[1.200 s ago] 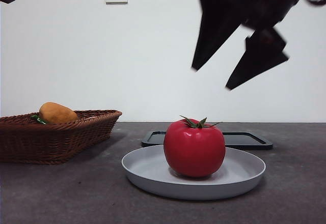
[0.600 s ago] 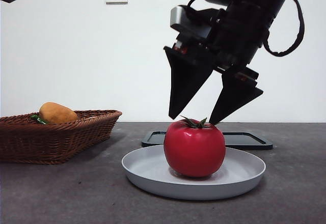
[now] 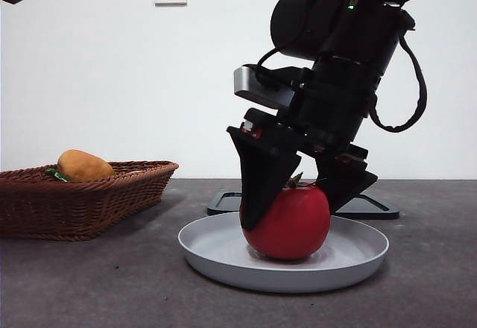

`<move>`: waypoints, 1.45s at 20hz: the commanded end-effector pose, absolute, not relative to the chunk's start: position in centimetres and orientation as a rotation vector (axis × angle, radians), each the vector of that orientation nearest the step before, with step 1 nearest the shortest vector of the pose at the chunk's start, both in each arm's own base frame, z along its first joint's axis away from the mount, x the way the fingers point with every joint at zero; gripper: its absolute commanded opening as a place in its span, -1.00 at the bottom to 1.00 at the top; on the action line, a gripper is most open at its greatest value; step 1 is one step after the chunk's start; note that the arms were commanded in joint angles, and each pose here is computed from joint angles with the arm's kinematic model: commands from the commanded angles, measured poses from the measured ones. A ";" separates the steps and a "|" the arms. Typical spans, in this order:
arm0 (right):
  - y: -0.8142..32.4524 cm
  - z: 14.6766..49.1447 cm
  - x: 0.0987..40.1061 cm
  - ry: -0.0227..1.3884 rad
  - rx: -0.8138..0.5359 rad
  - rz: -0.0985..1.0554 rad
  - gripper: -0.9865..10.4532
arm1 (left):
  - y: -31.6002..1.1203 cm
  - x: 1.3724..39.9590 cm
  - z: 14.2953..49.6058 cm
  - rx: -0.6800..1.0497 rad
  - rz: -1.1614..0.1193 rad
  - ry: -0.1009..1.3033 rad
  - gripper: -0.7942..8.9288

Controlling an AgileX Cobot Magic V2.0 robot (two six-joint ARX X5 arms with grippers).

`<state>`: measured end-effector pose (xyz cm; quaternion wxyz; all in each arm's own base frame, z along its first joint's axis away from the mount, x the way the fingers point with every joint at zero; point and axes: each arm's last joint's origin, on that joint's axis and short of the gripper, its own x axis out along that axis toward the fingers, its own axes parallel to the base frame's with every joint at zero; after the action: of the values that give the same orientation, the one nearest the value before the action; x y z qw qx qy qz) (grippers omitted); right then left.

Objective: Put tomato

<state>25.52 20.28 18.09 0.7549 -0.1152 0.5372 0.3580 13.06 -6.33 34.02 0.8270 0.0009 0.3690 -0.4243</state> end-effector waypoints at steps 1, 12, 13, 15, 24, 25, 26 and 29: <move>20.9 18.0 25.7 1.164 -0.256 0.789 -0.13 | -6.4 13.2 34.5 0.015 -0.916 0.754 0.26; 21.0 23.3 26.3 1.054 -0.237 0.796 -0.47 | -6.4 13.2 34.5 0.015 -0.916 0.755 0.26; 21.1 24.6 26.7 1.008 -0.234 0.781 -0.47 | -6.4 13.2 34.5 0.015 -0.916 0.754 0.26; 21.0 27.0 27.9 0.916 -0.238 0.731 -0.47 | -6.4 13.2 34.5 0.015 -0.916 0.755 0.26; 16.5 28.7 35.1 0.673 -0.141 0.525 -0.47 | -6.4 13.2 34.5 0.015 -0.916 0.755 0.26; 16.2 27.7 36.0 0.684 -0.137 0.509 -0.47 | -6.4 13.2 34.5 0.014 -0.916 0.755 0.26; 15.9 26.8 36.7 0.693 -0.132 0.499 -0.47 | -6.4 13.2 34.5 0.014 -0.916 0.755 0.26; 15.8 23.8 38.7 0.750 -0.131 0.480 -0.47 | -6.4 13.1 34.5 0.014 -0.915 0.757 0.26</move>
<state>38.12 15.42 23.79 0.8987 -0.0619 0.3696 0.2278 13.06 -6.33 34.02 0.8270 0.0009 0.3690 -0.4243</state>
